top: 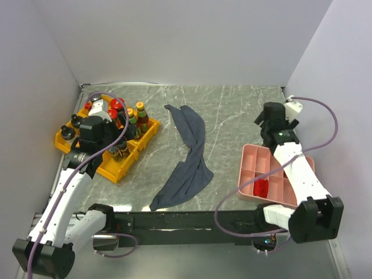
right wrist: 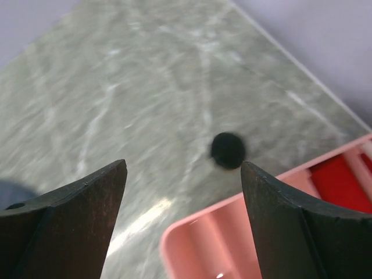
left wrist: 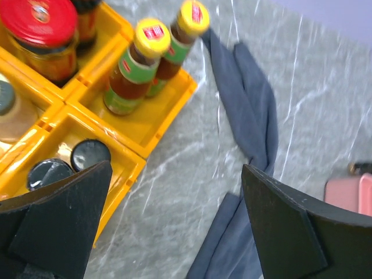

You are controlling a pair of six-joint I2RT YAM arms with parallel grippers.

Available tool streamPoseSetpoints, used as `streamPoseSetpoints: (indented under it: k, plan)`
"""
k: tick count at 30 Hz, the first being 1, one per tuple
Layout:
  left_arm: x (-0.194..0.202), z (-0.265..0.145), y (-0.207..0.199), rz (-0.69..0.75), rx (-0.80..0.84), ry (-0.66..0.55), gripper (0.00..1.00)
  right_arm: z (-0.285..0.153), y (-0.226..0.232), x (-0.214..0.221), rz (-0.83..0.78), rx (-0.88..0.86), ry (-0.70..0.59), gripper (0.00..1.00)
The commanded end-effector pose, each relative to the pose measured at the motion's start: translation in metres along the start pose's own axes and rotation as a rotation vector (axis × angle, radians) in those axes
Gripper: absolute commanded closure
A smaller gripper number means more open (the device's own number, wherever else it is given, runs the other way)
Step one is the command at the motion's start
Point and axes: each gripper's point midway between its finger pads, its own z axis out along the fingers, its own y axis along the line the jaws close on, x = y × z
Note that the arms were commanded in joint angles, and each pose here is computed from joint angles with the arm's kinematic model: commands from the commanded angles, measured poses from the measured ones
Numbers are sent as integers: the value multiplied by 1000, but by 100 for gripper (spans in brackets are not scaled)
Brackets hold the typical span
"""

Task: Organize the condiment bottles
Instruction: Pick up the bottle from the center of the board.

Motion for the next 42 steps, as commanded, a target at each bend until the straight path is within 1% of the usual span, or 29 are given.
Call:
streamPoseSetpoints:
  k: [1,3,4,5,10,13,19,23,25,26,28,29,32,33,36,37,39,40,42]
  plan:
    - [-6,5,-19,75,103,10,1,31,-32,1,13,64,69,16]
    - [-1,6,-18,79,102,27,1,44,-40,8,36,68,100,18]
    - [0,6,-17,79,102,30,1,50,-37,18,32,43,144,18]
    - [1,7,-16,83,100,30,1,54,-37,23,27,39,161,18]
    - [0,4,-21,83,126,23,1,68,-42,31,-5,55,202,24]
    - [1,3,-22,80,131,26,1,73,-35,41,-20,7,220,25]
    - [1,3,-21,77,134,19,1,83,-40,58,-40,30,250,27]
    - [-1,4,-16,70,97,13,1,88,-46,63,-57,66,267,34]
    - [-2,5,-15,70,89,8,1,89,-46,63,-59,73,266,35]
    - [-2,4,-13,70,83,7,1,89,-47,65,-60,75,264,39]
    - [-3,4,-12,70,73,2,1,89,-48,64,-63,80,258,42]
    - [-5,4,-12,70,69,-3,1,89,-48,65,-66,81,259,47]
    - [-5,4,-9,71,57,-6,1,89,-47,65,-78,84,262,53]
    - [-8,2,-8,69,45,-17,0,88,-46,63,-80,80,256,54]
    - [-13,-3,-6,66,31,-43,1,78,-31,58,-115,44,233,56]
    - [-19,-6,-2,61,3,-68,0,73,-17,55,-133,6,224,57]
    - [-26,-13,1,56,-18,-109,1,64,-5,49,-148,-35,221,57]
    - [-32,-17,7,49,-49,-139,1,55,15,45,-169,-82,208,57]
    - [-41,-27,10,42,-65,-194,0,34,45,50,-217,-159,218,60]
